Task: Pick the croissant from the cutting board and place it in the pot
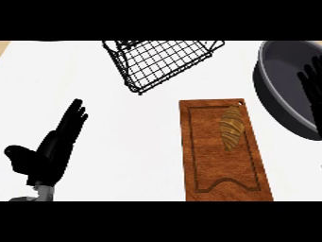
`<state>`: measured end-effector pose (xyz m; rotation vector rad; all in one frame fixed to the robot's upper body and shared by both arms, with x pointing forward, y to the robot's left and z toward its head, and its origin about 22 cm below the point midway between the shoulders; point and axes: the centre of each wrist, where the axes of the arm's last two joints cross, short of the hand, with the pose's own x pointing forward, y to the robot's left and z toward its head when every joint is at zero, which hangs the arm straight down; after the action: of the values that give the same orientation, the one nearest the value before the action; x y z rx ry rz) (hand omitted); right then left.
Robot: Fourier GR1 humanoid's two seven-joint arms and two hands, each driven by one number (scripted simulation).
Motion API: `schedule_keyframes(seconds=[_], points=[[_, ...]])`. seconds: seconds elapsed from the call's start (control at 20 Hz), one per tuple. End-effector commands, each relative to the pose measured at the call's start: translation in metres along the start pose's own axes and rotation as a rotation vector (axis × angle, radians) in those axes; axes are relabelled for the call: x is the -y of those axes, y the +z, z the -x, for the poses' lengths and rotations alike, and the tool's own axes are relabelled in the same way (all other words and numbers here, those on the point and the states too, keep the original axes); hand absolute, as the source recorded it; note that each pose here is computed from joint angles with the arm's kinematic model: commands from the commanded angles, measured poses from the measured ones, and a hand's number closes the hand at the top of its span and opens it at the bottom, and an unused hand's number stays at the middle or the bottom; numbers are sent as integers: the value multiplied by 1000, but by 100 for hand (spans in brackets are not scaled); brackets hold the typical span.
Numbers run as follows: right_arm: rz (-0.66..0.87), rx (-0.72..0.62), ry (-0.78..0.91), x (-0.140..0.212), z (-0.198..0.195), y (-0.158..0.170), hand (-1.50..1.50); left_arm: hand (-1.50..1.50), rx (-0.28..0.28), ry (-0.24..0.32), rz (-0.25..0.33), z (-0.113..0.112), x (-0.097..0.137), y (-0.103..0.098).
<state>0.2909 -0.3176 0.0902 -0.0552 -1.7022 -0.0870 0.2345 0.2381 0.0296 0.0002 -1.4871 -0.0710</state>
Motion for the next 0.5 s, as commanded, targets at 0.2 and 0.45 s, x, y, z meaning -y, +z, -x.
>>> schedule_keyframes(seconds=[0.2,0.45], points=[[-61,151,154,60,9,-33,150,0,179,-53,-190,-48,-31,-28],[8,186,504,63,67,-16,-150,0,153,-40,-186,-62,-33,-32]])
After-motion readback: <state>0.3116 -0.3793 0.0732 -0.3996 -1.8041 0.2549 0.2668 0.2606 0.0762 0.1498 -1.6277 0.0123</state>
